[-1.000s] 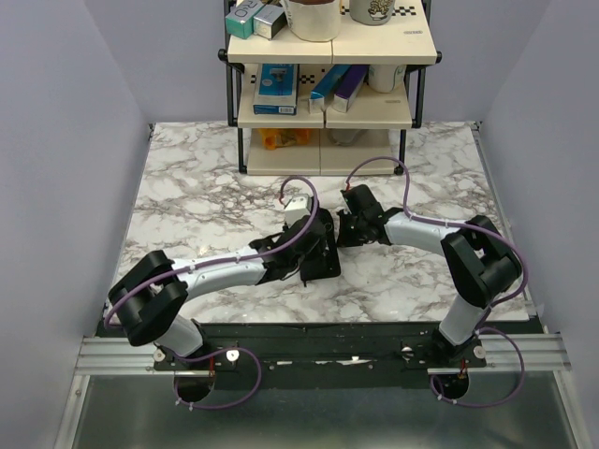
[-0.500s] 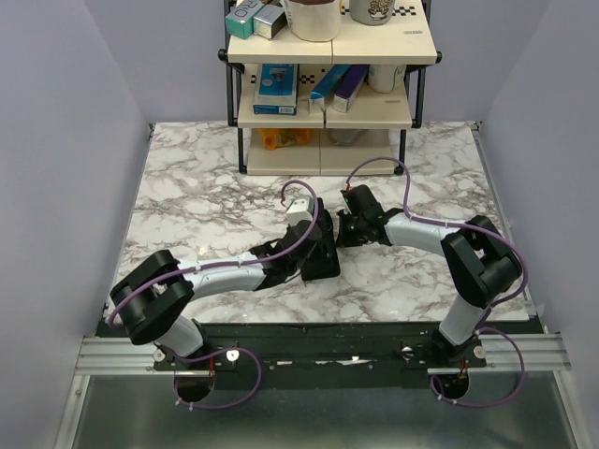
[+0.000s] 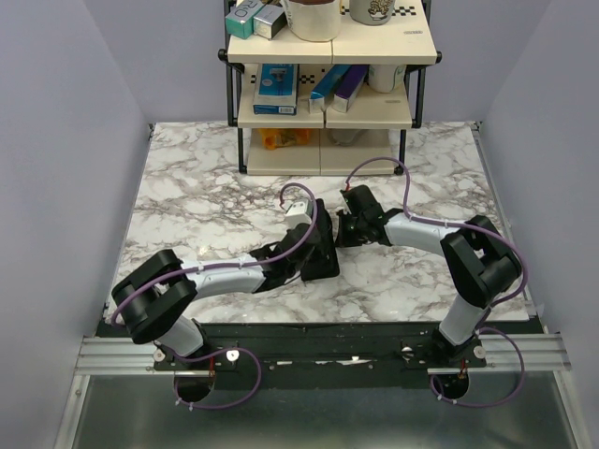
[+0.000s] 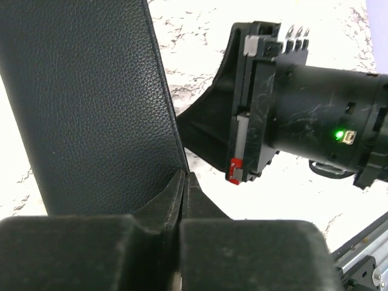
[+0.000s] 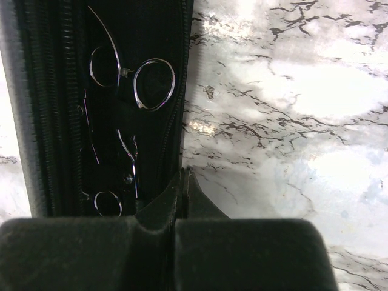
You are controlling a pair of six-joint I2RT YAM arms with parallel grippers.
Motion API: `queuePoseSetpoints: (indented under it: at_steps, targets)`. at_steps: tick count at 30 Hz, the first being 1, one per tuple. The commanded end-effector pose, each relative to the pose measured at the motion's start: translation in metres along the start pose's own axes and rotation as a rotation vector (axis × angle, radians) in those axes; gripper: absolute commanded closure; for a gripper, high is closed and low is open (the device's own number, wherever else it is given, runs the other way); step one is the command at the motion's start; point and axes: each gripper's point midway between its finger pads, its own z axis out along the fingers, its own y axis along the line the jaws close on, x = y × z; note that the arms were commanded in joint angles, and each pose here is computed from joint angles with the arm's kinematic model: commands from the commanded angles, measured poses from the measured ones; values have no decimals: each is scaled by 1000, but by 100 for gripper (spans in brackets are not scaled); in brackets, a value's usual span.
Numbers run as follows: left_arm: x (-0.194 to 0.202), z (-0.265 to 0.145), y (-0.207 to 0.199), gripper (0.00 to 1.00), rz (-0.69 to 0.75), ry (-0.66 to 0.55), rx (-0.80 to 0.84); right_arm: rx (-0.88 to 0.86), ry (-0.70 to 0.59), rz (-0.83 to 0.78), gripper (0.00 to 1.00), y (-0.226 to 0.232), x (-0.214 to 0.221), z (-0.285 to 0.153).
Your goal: Sort the hair-cutting tools
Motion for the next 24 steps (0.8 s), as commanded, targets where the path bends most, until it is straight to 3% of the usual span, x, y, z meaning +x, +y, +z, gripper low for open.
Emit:
queuePoseSetpoints:
  at_steps: [1, 14, 24]
  targets:
    - [8, 2, 9, 100, -11, -9, -16, 43, 202, -12, 99, -18, 65, 14]
    - [35, 17, 37, 100, -1, 45, -109, 53, 209, -16, 99, -21, 68, 14]
    - [55, 33, 41, 100, 6, 93, -118, 171, 70, -95, 97, -27, 25, -34]
